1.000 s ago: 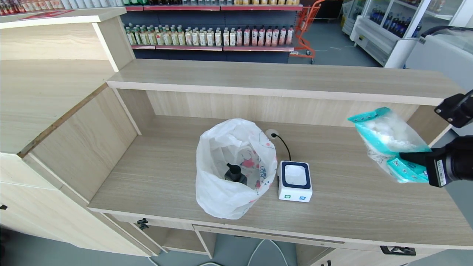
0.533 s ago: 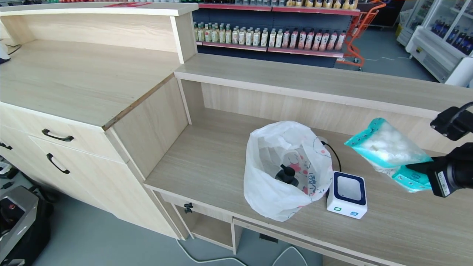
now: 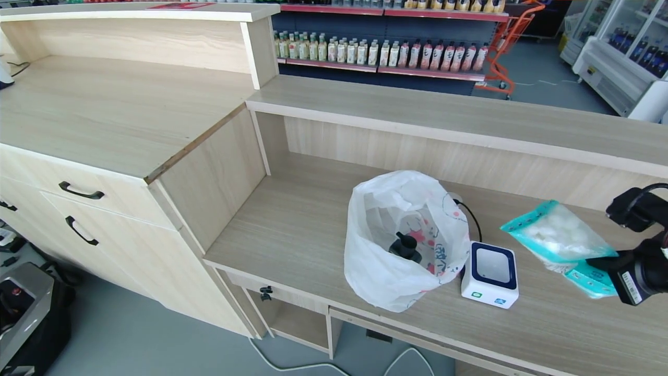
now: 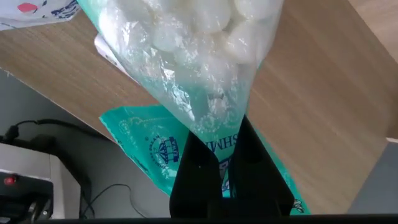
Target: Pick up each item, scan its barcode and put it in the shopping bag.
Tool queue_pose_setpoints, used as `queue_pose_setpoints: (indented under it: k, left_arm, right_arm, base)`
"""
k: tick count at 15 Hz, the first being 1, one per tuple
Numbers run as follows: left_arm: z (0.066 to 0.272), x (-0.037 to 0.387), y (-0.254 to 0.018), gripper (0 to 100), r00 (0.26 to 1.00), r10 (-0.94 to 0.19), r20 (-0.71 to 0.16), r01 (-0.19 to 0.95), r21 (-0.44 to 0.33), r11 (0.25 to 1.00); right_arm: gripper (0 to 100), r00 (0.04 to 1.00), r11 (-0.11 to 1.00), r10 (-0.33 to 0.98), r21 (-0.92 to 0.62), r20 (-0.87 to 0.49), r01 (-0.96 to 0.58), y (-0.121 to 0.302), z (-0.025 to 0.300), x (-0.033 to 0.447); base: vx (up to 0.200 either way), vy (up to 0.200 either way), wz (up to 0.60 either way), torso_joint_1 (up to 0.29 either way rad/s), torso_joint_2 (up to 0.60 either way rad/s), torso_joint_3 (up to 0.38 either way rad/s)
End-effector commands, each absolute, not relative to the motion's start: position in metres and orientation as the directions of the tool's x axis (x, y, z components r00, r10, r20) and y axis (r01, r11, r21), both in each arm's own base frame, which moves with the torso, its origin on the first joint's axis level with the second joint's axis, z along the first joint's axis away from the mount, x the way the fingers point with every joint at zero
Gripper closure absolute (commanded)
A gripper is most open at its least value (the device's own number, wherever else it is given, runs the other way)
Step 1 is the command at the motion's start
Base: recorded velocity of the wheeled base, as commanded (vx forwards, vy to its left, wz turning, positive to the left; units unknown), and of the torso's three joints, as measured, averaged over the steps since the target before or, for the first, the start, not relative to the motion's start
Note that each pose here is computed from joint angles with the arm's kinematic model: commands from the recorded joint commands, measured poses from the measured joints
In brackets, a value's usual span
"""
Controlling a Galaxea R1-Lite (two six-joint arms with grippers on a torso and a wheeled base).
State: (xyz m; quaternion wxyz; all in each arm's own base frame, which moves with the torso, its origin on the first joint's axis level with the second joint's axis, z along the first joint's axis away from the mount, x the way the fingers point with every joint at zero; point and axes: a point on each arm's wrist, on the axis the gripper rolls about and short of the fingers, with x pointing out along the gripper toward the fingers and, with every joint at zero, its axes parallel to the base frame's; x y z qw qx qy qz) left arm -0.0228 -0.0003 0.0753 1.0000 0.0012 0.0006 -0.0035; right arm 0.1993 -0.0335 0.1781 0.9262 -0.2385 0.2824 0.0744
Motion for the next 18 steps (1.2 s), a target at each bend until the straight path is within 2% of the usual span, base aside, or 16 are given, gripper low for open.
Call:
queue_pose_setpoints:
  k: [1, 7, 13, 18]
  left_arm:
    - [0.075, -0.023, 0.000, 0, 1.000, -0.006, -0.002, 0.006, 0.002, 1.000]
    - [0.075, -0.023, 0.000, 0, 1.000, -0.006, -0.002, 0.006, 0.003, 1.000]
    - [0.075, -0.023, 0.000, 0, 1.000, -0.006, -0.002, 0.006, 0.003, 1.000]
    - [0.075, -0.023, 0.000, 0, 1.000, -0.006, -0.002, 0.006, 0.002, 1.000]
  right_arm:
    - [100, 0.796, 0.872, 0.018, -0.380, -0.605, -0.308, -0.040, 0.163, 0.198]
    - [100, 0.770, 0.839, 0.084, -0.373, -0.632, -0.397, -0.043, 0.152, 0.200]
    - [100, 0.699, 0.779, 0.175, -0.336, -0.693, -0.528, -0.042, 0.130, 0.202]
    - [100, 0.681, 0.787, 0.174, -0.315, -0.711, -0.530, -0.047, 0.123, 0.209]
  base:
    - [0.000, 0.000, 0.00, 0.000, 0.00, 0.000]
    - [0.000, 0.000, 0.00, 0.000, 0.00, 0.000]
    - [0.000, 0.000, 0.00, 0.000, 0.00, 0.000]
    - [0.000, 0.000, 0.00, 0.000, 0.00, 0.000]
